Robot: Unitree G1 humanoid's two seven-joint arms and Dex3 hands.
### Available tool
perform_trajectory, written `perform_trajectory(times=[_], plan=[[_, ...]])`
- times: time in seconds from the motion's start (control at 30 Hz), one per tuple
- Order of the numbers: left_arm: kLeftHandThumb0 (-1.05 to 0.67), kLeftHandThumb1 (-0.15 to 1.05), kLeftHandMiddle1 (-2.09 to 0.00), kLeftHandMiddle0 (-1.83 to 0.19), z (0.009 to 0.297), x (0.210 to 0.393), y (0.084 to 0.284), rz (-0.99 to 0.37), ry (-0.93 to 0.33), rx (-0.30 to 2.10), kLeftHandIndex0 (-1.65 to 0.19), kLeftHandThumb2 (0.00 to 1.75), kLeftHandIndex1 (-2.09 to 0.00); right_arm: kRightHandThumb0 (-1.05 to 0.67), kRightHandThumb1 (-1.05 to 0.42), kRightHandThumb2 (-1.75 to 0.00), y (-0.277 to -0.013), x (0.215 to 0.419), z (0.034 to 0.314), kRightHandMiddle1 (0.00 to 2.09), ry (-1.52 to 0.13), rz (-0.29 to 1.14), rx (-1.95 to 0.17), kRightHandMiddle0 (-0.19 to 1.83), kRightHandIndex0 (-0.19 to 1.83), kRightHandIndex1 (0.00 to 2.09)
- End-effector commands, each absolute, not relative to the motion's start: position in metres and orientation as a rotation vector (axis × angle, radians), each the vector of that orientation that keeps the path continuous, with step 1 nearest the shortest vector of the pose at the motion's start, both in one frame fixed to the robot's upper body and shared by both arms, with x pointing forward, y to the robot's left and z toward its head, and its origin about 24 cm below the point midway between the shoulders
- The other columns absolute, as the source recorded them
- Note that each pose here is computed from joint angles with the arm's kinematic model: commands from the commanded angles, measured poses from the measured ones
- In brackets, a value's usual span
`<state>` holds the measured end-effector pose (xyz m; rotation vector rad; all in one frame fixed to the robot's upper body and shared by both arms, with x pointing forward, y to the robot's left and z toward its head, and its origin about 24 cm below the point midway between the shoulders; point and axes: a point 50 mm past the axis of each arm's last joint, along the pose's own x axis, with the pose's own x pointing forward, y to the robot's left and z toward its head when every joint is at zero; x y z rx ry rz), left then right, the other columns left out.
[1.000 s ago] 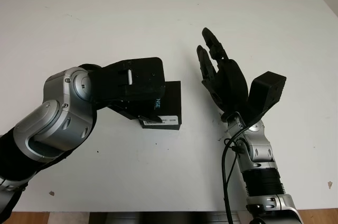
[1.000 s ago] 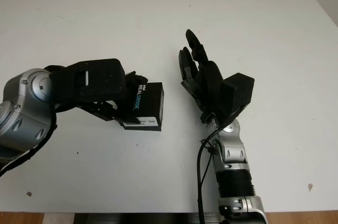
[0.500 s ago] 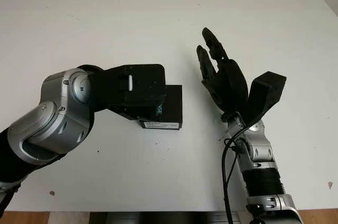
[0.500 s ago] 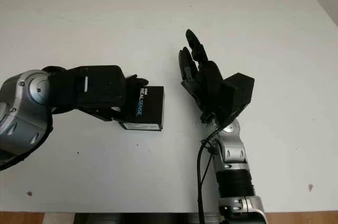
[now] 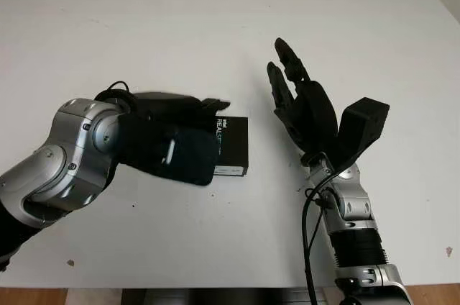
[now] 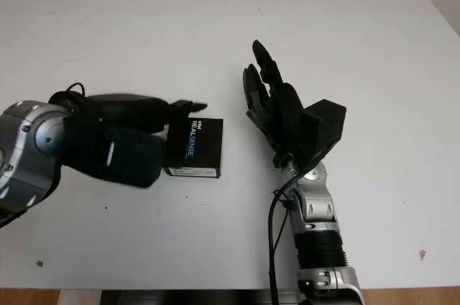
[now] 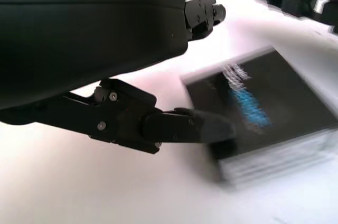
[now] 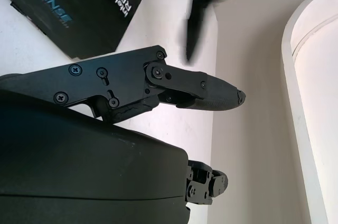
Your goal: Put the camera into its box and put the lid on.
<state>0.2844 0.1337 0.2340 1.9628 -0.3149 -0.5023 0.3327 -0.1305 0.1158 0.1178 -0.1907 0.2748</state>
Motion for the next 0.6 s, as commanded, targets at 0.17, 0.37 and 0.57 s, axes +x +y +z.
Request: perform_trajectory(times=[0.17,0.37,0.57], plan=[[-0.69,1.05,0.0,0.19,0.232,0.289,0.149,-0.408,-0.329,2.155,0.19,0.58,0.0,-0.55,-1.05,-0.56,-0.134,0.332,0.119,0.25,-0.217,0.283,0.115,-0.12,-0.01,0.06],[-0.73,1.05,0.0,0.19,0.236,0.289,0.156,-0.296,-0.345,2.141,0.19,0.61,0.0,-0.55,-1.05,-0.55,-0.135,0.333,0.12,0.24,-0.216,0.286,0.112,-0.13,-0.02,0.05],[-0.71,1.05,0.0,0.19,0.242,0.285,0.171,-0.26,-0.377,1.636,0.19,0.55,0.0,-0.54,-1.05,-0.57,-0.138,0.332,0.122,0.23,-0.223,0.292,0.116,-0.13,-0.03,0.05]])
